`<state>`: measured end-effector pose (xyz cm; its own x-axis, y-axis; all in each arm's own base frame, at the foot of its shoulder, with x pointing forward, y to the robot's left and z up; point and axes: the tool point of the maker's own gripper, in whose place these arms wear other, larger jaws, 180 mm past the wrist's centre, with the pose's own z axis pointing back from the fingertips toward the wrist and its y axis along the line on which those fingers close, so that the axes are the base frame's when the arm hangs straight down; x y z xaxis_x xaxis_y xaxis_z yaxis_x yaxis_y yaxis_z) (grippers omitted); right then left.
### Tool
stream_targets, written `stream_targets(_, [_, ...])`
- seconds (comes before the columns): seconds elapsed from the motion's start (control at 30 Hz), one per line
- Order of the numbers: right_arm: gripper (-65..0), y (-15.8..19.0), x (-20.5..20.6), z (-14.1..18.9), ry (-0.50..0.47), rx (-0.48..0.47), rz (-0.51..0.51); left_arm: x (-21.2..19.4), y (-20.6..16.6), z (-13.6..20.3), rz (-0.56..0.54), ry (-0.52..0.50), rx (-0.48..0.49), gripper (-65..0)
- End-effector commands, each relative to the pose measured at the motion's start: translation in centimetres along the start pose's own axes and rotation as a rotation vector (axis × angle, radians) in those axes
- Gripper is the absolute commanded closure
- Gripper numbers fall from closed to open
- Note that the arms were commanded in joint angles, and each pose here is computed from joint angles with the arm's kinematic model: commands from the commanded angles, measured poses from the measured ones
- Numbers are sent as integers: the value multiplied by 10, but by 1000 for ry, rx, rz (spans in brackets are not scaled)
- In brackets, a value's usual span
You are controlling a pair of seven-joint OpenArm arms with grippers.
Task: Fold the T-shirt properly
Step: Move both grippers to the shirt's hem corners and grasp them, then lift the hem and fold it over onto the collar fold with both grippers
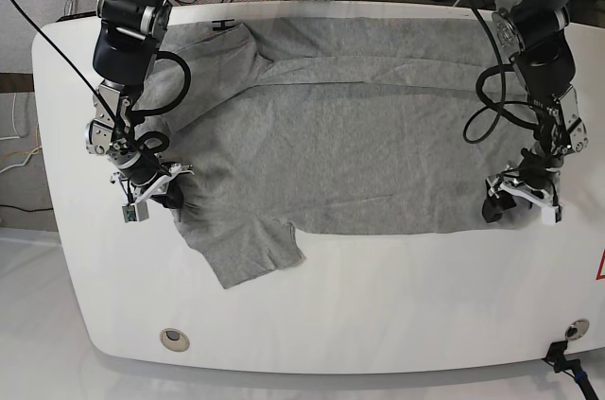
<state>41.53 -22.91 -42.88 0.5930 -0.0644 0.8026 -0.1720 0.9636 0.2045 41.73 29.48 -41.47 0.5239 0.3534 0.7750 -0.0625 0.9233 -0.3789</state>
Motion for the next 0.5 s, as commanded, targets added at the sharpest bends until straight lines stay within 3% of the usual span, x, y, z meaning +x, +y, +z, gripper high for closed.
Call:
stream_targets(0.0, [0, -7, 8, 2, 8, -11, 26, 0, 3, 3, -35, 36, 14, -477])
stream_targets(0.17, [0, -11, 9, 4, 9, -19, 31, 11, -4, 4, -61, 2, 7, -458])
stream_targets(0.4, [0, -12, 9, 5, 9, -20, 32, 13, 0, 6, -55, -8, 18, -15])
stream_targets(0.47, [0, -12, 9, 5, 9, -20, 32, 13, -1, 5, -53, -10, 17, 0])
